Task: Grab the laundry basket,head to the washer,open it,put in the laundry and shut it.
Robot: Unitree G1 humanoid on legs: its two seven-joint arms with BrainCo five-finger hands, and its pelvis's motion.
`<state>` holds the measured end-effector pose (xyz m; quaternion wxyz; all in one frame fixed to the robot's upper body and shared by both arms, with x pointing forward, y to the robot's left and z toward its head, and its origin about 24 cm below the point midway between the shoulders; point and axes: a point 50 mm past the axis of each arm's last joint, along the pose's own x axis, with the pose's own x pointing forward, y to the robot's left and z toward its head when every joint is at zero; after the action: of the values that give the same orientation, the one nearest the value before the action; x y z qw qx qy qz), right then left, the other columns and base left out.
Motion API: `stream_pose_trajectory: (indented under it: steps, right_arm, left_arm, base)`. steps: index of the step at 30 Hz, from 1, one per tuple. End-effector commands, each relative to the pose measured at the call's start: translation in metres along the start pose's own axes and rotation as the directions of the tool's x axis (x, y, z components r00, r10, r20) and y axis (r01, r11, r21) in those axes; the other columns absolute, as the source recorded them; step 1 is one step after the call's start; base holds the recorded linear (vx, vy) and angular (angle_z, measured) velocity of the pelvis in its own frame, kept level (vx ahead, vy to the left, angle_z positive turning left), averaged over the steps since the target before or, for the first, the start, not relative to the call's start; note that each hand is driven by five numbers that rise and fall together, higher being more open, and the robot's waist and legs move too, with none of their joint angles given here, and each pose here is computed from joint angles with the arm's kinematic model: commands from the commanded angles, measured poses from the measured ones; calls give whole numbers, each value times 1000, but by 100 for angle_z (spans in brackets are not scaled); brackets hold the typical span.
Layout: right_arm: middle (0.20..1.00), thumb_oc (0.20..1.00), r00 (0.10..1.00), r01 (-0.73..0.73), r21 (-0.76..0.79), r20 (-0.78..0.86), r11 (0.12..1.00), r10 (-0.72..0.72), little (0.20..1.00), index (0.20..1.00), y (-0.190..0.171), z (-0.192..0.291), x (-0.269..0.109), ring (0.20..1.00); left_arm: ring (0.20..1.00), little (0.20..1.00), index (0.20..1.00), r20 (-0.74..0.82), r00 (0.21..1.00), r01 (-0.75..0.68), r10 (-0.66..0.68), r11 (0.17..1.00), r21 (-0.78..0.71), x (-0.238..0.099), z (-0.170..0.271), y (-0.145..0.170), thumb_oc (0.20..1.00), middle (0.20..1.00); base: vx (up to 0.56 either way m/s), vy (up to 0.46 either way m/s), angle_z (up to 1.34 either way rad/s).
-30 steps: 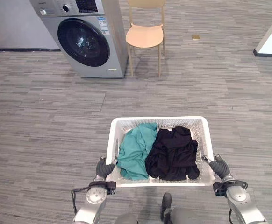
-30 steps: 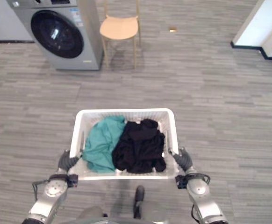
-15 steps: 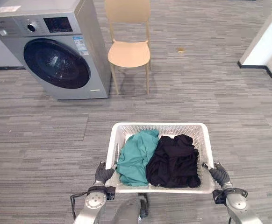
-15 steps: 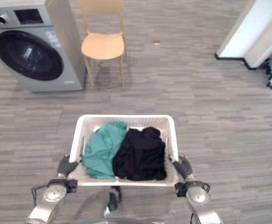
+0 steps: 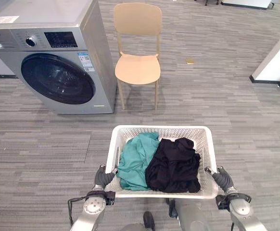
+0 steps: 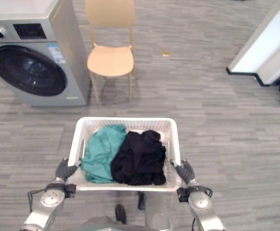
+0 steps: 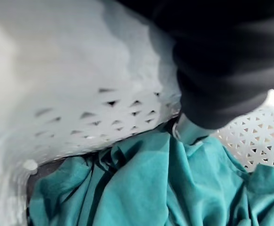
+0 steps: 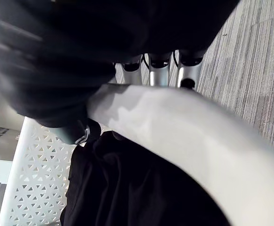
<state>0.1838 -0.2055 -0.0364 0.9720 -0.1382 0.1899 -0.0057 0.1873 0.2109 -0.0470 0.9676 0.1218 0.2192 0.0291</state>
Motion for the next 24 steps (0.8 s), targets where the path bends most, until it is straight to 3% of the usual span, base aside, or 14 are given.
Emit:
stream_pose_trajectory:
  steps: [1, 8, 17, 24]
  right_arm:
    - [200, 200, 975, -28, 122, 224, 992, 0, 200, 200, -10, 44, 13, 200]
    - [200, 200, 972, 4, 127, 233, 992, -33, 200, 200, -20, 44, 12, 200]
    - [200, 200, 967, 47, 101, 246, 994, -71, 200, 200, -31, 51, 15, 200]
    - [200, 200, 970, 54, 108, 232, 993, -78, 200, 200, -26, 47, 15, 200]
  left_arm:
    - [200, 200, 200, 218, 972, 93, -85, 995, -24, -1, 38, 1, 200, 200]
    - [200, 200, 200, 230, 966, 134, -120, 990, -48, 2, 43, -12, 200, 200]
    - [200, 200, 200, 220, 968, 134, -117, 989, -65, 3, 41, -15, 200, 200]
    - [200, 200, 200, 223, 970, 118, -101, 991, -62, 3, 43, -13, 200, 200]
  base:
    - [464, -157, 64]
    - [445, -232, 84]
    - [277, -50, -3]
    - [446, 161, -38]
